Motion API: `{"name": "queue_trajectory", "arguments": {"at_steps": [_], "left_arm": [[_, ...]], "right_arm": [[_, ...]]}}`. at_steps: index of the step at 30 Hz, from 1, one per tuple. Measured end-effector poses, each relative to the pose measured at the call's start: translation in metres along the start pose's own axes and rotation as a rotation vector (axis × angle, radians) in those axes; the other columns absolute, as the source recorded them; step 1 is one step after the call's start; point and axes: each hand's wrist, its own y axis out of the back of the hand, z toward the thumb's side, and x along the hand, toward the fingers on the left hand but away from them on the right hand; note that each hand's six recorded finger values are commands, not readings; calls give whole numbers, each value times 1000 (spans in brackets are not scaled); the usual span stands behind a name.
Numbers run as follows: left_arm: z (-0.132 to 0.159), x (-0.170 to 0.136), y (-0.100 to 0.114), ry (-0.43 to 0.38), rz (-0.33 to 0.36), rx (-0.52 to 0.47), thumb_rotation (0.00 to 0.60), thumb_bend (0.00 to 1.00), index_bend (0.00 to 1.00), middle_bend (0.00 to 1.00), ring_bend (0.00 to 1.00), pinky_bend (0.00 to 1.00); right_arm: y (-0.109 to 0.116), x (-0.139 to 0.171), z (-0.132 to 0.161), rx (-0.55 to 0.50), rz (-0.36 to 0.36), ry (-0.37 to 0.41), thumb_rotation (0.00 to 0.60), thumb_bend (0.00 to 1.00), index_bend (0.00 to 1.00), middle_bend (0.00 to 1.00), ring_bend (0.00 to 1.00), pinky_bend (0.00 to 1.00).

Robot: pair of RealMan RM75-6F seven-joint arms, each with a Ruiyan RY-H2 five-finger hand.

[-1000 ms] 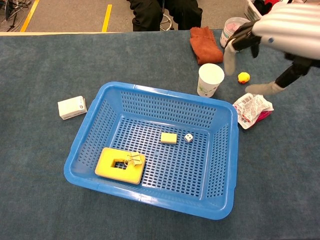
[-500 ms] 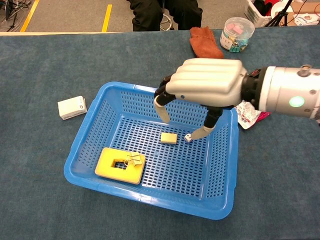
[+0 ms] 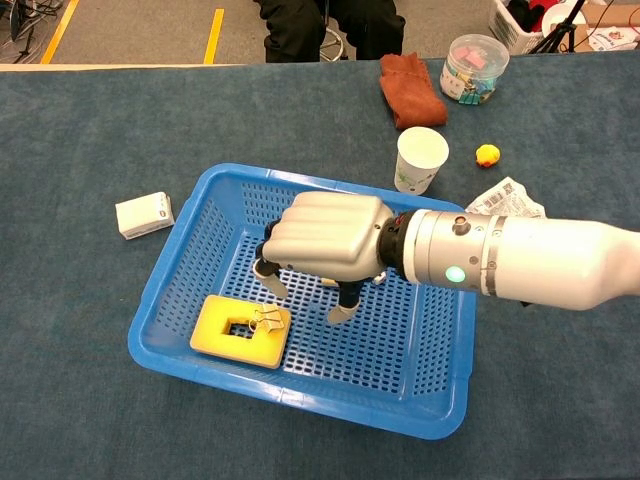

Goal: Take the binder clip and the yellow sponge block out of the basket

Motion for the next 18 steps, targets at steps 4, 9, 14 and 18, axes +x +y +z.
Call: {"name": "queue_trajectory", "arguments": {"at_steps": [4, 9, 14, 18], "left_arm": [[0, -1, 1, 2, 3, -3, 600, 174, 282, 213, 130, 115], [1, -1, 0, -2, 3, -5, 600, 174, 282, 213, 130, 115], [2, -2, 0, 0, 5, -10, 600, 174, 282, 212, 130, 115], [0, -4, 1, 6, 5, -15, 600, 174, 282, 212, 130, 115]], "right_arm": [[-3, -11, 3, 26, 7, -15, 600, 89, 434, 355, 255, 437], [-6, -24, 9, 42, 14, -32, 600, 89, 410, 350, 251, 437], [-9, -36, 14, 54, 22, -45, 600, 89, 380, 344, 248, 437], [-13, -43, 15, 54, 34, -52, 600, 89, 377, 344, 247, 437]]}}
